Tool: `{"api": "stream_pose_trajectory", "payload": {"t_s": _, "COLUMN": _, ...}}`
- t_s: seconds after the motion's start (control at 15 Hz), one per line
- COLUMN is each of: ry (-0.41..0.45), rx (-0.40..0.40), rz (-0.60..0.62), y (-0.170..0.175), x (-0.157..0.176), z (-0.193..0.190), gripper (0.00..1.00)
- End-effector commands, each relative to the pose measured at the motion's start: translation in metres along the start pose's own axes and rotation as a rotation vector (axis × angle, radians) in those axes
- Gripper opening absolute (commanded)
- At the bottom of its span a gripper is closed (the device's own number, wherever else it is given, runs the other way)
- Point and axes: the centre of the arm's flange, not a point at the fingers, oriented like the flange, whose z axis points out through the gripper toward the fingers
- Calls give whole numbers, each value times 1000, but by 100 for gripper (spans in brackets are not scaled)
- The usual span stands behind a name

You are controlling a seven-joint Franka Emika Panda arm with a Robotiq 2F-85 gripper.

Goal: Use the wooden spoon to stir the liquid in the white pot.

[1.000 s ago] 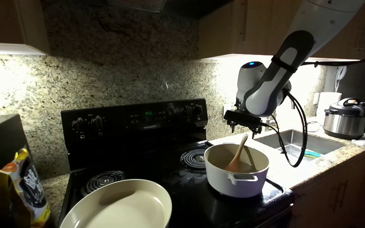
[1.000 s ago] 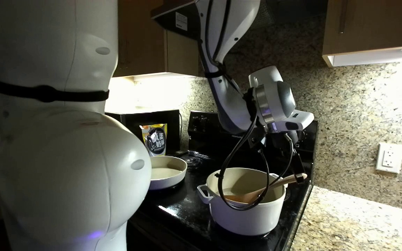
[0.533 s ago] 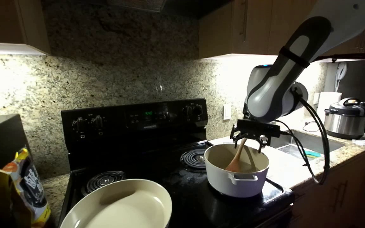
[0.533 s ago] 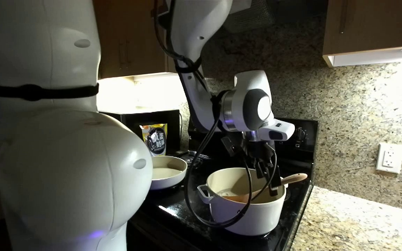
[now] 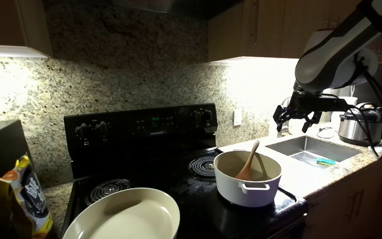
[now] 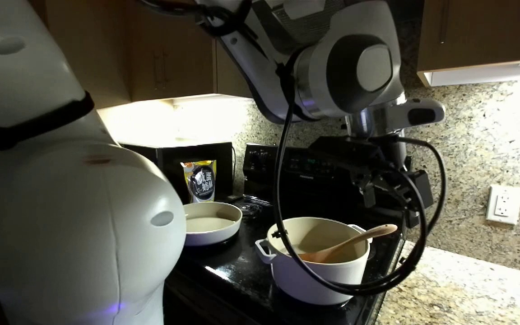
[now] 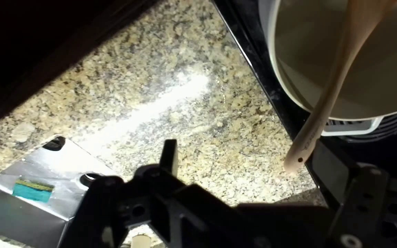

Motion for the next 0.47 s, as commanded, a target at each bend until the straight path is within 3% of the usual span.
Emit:
{"api": "stream_pose_trajectory", "payload": {"t_s": 0.0, "ry": -81, "rx": -22, "rz": -181, "y": 45, "x": -20, "z": -27, "gripper": 100}}
{"api": "stream_pose_trajectory", "payload": {"t_s": 0.07, "ry": -109, "rx": -28, "rz": -228, "y": 53, "x": -23, "z": -25, "gripper": 100}}
{"api": "stream_pose_trajectory", "payload": {"t_s": 0.13, "ry": -79, "rx": -12, "rz": -137, "y": 34, "x": -11, "z": -18, "gripper": 100}}
{"api": "stream_pose_trajectory", "payload": {"t_s": 0.4, "ry": -100, "rx": -19, "rz": -190, "y": 47, "x": -15, "z": -22, "gripper": 100}}
